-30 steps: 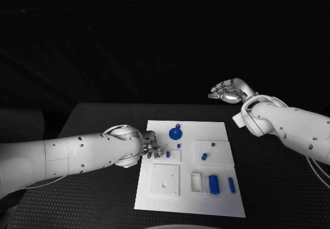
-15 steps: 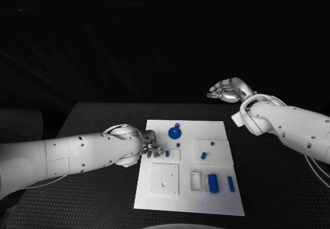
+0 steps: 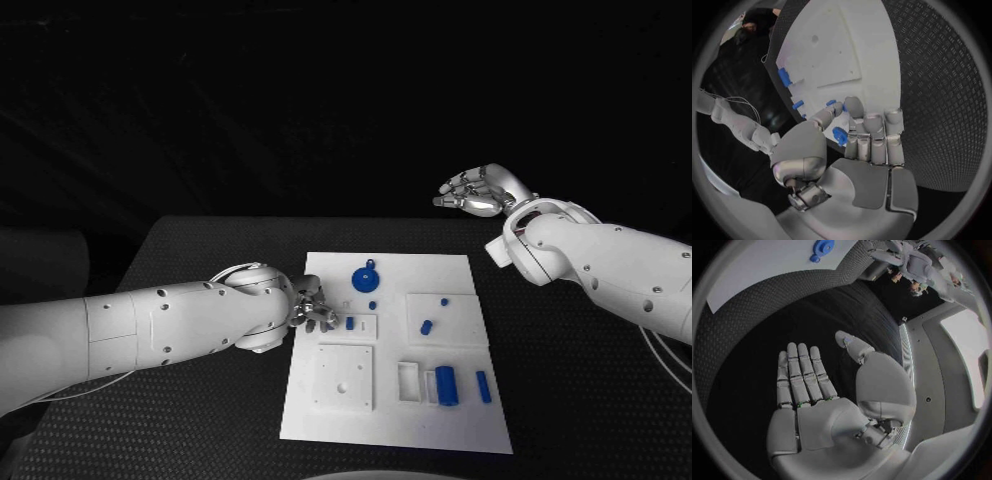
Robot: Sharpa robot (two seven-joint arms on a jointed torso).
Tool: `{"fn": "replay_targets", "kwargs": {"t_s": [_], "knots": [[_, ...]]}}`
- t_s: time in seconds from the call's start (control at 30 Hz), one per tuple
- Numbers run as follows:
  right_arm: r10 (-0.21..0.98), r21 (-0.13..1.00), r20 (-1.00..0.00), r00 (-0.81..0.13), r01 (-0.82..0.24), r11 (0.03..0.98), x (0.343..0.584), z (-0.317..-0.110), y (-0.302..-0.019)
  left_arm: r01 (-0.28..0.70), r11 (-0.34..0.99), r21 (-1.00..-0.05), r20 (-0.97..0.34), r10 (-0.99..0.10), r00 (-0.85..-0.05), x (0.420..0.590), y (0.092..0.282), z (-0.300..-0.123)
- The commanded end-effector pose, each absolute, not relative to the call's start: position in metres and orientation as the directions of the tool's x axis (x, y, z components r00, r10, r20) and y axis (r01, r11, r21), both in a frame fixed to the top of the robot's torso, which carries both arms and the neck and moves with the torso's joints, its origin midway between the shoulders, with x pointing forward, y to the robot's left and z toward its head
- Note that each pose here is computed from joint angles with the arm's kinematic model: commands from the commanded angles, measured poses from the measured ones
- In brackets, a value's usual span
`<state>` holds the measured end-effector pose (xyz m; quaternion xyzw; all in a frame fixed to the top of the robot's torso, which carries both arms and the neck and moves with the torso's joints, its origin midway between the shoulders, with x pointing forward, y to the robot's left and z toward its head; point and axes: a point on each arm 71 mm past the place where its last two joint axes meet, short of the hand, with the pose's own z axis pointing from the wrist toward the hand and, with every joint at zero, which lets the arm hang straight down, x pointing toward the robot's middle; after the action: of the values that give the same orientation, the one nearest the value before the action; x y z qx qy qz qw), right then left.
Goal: Assemble the parts on the task board
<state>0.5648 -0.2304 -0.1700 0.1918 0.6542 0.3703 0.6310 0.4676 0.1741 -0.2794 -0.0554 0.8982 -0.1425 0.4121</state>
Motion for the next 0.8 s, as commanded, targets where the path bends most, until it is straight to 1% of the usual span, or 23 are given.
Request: {"fn": "replay_targets", "kwargs": {"t_s": [0.03, 0.3, 0.5, 0.67, 0.8], "knots": [[0.716, 0.728, -0.683, -0.146, -0.22, 0.649, 0.564, -0.171, -0.23, 0.018, 0.953, -0.303, -0.723, -0.218, -0.656, 0.465, 0.176, -0.281], [0.715, 0.728, -0.683, -0.149, -0.213, 0.651, 0.563, -0.173, -0.233, 0.01, 0.948, -0.318, -0.729, -0.238, -0.642, 0.465, 0.178, -0.28], [0.715, 0.728, -0.683, -0.149, -0.208, 0.653, 0.562, -0.175, -0.235, -0.003, 0.94, -0.341, -0.742, -0.271, -0.613, 0.466, 0.184, -0.277], [0.715, 0.729, -0.683, -0.151, -0.206, 0.653, 0.562, -0.177, -0.236, -0.015, 0.912, -0.41, -0.743, -0.343, -0.575, 0.467, 0.19, -0.269], [0.716, 0.73, -0.682, -0.151, -0.201, 0.653, 0.561, -0.179, -0.238, -0.011, 0.861, -0.509, -0.731, -0.439, -0.522, 0.474, 0.193, -0.254]]}}
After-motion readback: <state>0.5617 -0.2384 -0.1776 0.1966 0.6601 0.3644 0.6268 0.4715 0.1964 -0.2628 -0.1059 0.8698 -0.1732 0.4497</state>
